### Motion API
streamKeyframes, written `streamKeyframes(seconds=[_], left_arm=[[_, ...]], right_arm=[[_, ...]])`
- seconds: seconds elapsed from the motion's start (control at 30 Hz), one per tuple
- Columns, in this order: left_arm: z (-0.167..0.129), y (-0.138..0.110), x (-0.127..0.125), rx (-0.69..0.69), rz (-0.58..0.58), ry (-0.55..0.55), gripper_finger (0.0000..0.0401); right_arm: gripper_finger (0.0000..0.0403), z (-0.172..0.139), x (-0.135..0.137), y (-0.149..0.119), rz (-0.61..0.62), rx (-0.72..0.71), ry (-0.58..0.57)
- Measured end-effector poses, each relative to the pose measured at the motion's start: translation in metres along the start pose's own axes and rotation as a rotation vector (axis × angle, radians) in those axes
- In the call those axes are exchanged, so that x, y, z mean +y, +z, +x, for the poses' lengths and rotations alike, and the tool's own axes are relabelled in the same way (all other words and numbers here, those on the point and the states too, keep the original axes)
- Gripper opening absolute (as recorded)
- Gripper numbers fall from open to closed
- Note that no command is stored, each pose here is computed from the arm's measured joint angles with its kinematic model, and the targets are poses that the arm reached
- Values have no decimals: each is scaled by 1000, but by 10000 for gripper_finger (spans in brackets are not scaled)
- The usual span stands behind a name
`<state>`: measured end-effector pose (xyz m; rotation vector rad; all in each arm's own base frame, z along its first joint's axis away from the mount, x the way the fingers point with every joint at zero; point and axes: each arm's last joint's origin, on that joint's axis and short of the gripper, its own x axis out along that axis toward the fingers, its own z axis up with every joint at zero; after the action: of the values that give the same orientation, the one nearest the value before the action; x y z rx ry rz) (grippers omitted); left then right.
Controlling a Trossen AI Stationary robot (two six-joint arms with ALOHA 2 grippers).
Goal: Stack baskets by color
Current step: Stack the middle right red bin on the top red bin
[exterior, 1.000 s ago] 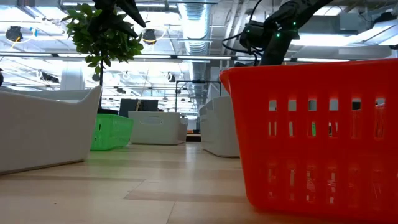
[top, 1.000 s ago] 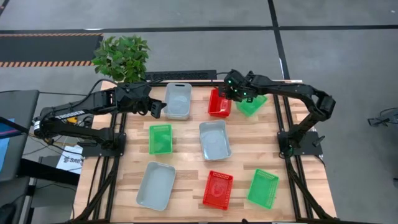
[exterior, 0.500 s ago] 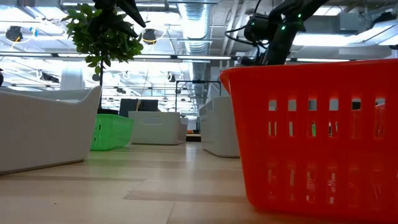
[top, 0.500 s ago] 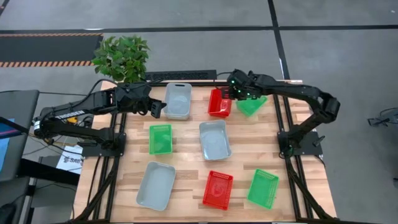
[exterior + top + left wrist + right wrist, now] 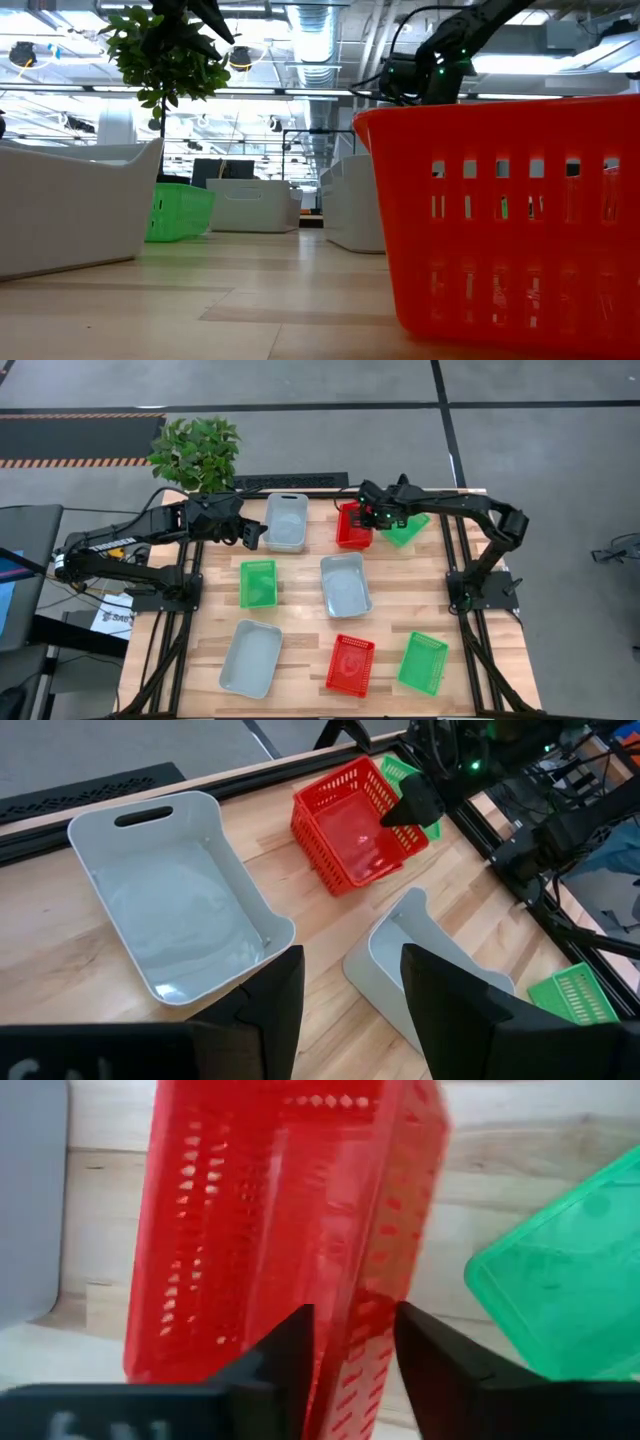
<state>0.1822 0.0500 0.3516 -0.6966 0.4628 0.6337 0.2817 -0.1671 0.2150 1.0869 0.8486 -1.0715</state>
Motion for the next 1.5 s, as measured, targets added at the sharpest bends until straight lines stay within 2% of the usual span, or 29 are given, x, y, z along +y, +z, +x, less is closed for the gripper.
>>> streamKeyframes(seconds=[0.17, 0.37, 0.57, 1.0, 1.27, 1.5], left_arm=[[0, 0, 0, 0, 1, 0, 155], [0, 0, 0, -11, 1, 13, 155], [0, 0, 0, -12, 0, 14, 155], [0, 0, 0, -12, -38, 14, 155], [0, 0, 1, -17, -40, 19, 155], [0, 0, 1, -17, -40, 19, 155]], right_arm=[[20, -7, 2, 1, -10, -22, 32], [8, -21, 0, 6, 5, -55, 78], [6, -13, 2, 10, -80, 4, 140], [11, 10, -1, 13, -129, 35, 87], [75, 27, 2, 6, -150, 86, 53], [128, 18, -1, 12, -154, 58, 76]])
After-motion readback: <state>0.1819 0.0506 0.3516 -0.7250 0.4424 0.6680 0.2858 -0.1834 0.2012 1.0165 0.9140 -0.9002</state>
